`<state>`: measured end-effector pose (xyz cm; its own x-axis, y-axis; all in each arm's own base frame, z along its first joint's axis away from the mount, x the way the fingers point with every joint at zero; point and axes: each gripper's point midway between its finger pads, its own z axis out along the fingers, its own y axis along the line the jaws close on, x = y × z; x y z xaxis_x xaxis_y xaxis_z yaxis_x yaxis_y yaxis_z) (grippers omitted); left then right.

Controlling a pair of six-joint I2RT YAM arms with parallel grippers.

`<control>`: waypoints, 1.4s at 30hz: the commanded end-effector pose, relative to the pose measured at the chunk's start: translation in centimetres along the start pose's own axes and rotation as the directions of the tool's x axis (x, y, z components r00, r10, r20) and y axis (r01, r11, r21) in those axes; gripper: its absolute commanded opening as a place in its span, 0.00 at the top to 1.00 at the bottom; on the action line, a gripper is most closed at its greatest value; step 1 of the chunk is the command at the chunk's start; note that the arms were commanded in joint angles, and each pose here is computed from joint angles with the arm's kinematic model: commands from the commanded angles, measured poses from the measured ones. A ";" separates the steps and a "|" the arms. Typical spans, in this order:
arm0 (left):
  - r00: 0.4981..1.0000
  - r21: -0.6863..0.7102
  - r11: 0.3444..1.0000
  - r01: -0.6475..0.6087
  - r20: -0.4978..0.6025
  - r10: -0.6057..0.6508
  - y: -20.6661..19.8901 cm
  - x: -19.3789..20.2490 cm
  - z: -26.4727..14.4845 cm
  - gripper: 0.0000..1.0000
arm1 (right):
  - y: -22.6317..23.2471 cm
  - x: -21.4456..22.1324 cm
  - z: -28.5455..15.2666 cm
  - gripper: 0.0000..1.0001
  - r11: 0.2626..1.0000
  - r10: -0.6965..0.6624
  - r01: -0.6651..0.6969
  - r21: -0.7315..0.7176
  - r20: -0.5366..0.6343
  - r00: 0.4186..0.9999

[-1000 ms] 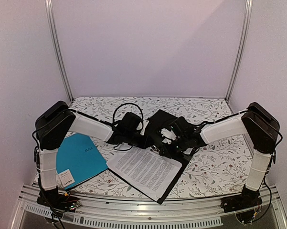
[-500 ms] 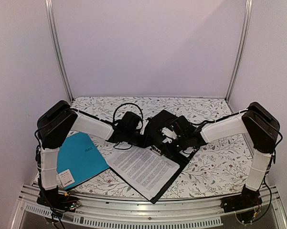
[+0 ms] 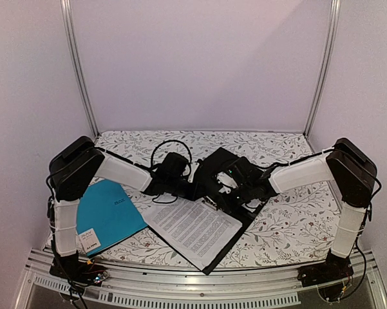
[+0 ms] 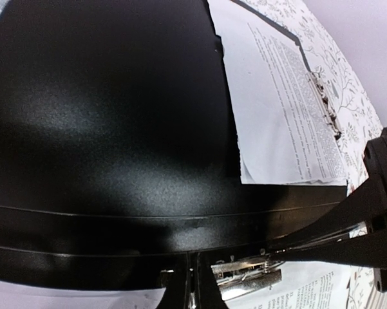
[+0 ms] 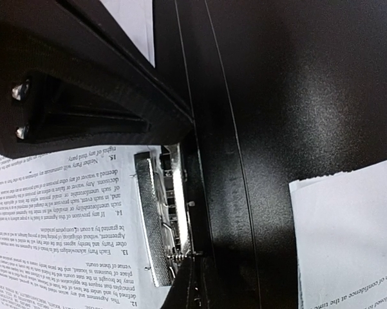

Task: Put the files into the folder
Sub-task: Clamp the file onto the spring clip on the folder.

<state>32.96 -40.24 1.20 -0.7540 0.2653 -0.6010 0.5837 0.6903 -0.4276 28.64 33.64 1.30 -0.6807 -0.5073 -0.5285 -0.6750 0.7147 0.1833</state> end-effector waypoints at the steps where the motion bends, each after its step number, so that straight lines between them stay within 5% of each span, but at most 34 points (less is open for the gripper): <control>1: 0.852 -0.300 0.954 0.017 -0.494 -0.171 7.6 17.8 -1.7 1.00 | -3.1 11.7 0.9 0.92 0.988 0.075 -0.018 0.155 -0.370 0.926; 14: 0.845 -0.305 0.952 -0.010 -0.512 -0.155 7.1 18.5 -1.5 1.00 | -1.9 7.6 -0.8 0.62 0.991 0.062 -0.033 0.127 -0.233 0.970; 30: 0.843 -0.300 0.954 -0.020 -0.517 -0.145 6.8 18.6 -1.4 1.00 | 0.1 2.4 -1.3 0.43 0.999 0.029 -0.027 0.037 -0.073 0.997; 42: 0.842 -0.294 0.956 -0.021 -0.520 -0.141 6.7 18.5 -1.3 1.00 | 0.4 1.9 1.5 0.47 0.992 -0.112 0.119 0.053 -0.107 0.988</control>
<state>32.68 -40.46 1.16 -0.7424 0.2702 -0.6131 0.5845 0.7085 -0.3955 28.38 34.34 1.92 -0.6488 -0.5556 -0.5200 -0.7043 0.6972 0.1338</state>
